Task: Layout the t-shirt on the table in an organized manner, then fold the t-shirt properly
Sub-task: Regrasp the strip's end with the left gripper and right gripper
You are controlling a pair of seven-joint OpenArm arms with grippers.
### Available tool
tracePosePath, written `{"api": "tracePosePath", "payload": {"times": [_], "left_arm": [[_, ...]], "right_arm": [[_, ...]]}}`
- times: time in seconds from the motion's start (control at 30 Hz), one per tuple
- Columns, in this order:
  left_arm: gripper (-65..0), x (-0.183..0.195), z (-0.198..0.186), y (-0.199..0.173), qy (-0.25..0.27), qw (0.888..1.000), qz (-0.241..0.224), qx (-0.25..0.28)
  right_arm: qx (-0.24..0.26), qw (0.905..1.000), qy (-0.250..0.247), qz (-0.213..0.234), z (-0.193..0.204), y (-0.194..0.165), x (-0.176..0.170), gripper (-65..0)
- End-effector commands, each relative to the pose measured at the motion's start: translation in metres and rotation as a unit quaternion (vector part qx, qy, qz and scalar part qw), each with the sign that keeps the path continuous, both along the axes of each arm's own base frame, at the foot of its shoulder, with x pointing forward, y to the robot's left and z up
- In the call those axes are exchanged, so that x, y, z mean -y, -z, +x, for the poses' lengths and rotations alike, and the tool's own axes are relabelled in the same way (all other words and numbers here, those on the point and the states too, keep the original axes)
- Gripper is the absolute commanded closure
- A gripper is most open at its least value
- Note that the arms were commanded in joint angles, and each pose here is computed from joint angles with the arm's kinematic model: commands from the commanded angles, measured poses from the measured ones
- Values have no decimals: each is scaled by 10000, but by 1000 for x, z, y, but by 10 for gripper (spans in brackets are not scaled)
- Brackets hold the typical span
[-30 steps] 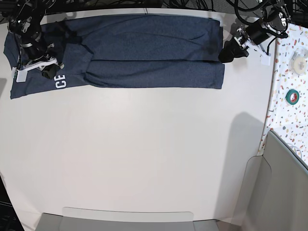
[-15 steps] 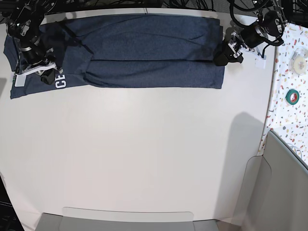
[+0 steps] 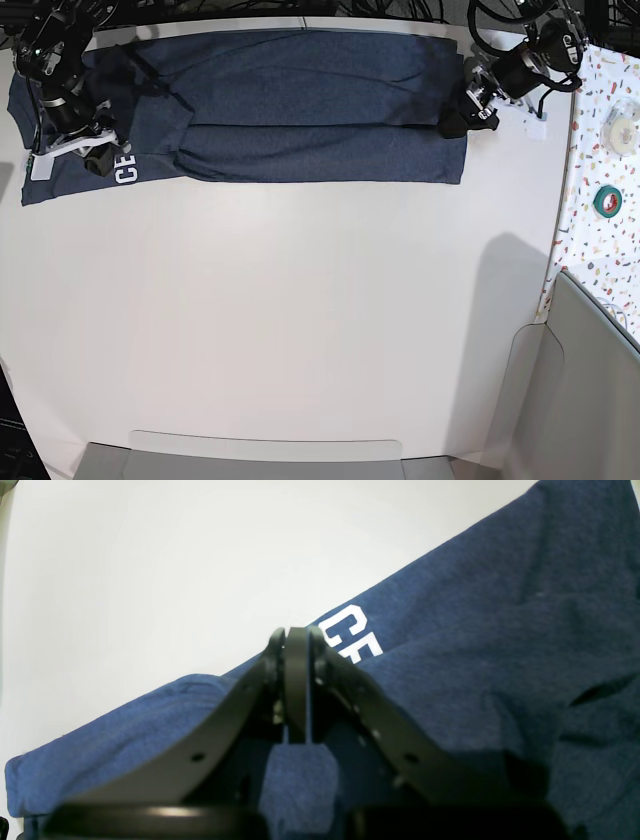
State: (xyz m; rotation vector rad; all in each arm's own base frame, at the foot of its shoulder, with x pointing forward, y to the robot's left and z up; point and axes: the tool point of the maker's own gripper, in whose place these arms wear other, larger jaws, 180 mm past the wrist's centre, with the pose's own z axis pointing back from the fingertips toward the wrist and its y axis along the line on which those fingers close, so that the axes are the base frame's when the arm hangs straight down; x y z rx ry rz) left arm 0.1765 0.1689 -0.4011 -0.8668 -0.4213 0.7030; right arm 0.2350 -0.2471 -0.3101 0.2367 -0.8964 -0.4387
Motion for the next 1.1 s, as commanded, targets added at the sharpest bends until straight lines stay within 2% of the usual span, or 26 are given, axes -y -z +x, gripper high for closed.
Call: {"api": "tracePosePath", "payload": {"times": [0.0,0.37,0.47,0.57,0.7,0.83,1.07], "left_arm": [[-407,1,-4,3,61,9999,54,-115],[-407,-3,2,2,-61,9999,142,-32],[-407,-13,0,11,-61,9985,524,-152],[-407,-32,8,14,76,9936,1103,-209],[-408,-36,8,15,347,9893,1412,-99],[-408,-29,7,17,434,9895,1380,-75],[-408,9,-10,29,929,9889,1133,-241]], "right_arm": [[218,9997,-3,-59,6,-11,2,0],[251,9997,1,-47,7,-12,1,0],[260,9997,8,-50,8,-13,2,0],[260,9997,8,-50,8,-13,2,0],[267,9996,8,-50,8,-13,2,0],[296,9995,6,-54,9,-15,2,0],[296,9995,6,-54,9,-15,2,0]]}}
